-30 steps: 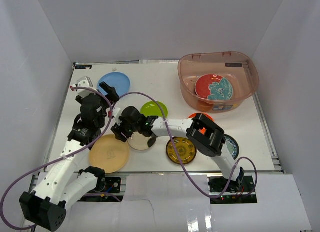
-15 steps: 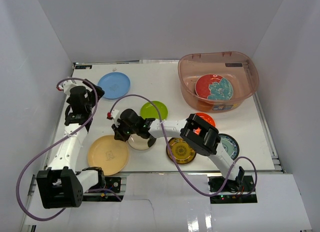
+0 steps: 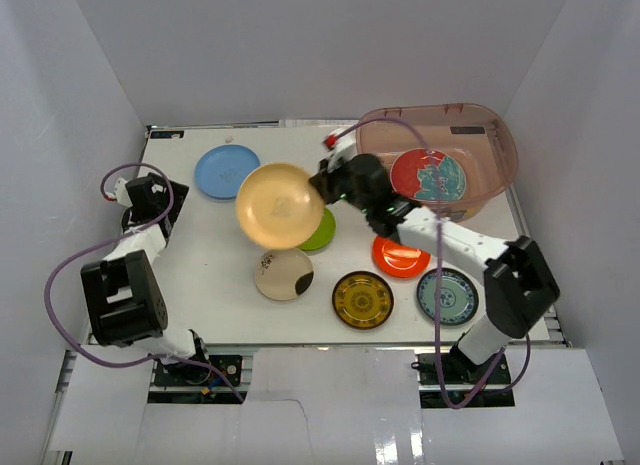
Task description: Place the plates into the plastic bin on the countertop
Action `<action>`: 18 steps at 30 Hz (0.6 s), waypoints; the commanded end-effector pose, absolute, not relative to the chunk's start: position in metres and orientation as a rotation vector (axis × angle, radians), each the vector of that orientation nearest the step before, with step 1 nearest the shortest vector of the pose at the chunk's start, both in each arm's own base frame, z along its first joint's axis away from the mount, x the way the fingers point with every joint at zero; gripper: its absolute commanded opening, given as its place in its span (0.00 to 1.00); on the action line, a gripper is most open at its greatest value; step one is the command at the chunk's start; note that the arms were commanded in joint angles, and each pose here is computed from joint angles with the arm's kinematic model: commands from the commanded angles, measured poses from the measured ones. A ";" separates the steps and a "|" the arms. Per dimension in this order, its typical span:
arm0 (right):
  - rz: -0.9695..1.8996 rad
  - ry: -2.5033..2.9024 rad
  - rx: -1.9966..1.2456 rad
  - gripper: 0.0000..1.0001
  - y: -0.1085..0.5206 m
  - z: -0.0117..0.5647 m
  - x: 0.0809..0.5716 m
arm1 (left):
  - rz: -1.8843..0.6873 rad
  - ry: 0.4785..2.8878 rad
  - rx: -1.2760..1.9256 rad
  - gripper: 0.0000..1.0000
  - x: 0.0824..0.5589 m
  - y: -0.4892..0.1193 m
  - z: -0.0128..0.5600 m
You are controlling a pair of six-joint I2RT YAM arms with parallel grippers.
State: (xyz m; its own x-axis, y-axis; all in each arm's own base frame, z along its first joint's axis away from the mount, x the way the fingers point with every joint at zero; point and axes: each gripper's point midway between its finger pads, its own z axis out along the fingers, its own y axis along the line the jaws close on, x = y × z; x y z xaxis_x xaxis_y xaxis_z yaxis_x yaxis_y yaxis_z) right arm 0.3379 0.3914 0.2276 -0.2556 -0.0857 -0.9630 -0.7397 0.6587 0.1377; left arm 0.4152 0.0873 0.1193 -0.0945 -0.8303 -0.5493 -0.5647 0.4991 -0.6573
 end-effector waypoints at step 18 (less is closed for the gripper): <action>0.200 1.937 0.386 0.11 -0.009 0.190 0.509 | -0.587 2.017 -0.996 0.88 0.514 0.045 0.058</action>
State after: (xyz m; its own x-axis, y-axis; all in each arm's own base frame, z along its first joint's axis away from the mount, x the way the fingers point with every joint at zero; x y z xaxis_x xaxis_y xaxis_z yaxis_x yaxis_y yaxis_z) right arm 0.4995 -0.0173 0.1588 -0.4035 0.3111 -0.8605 0.2206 0.9458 0.2385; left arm 0.5052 0.0621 0.0548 -0.3140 -0.8483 -0.4263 -0.4900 0.5294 -0.6926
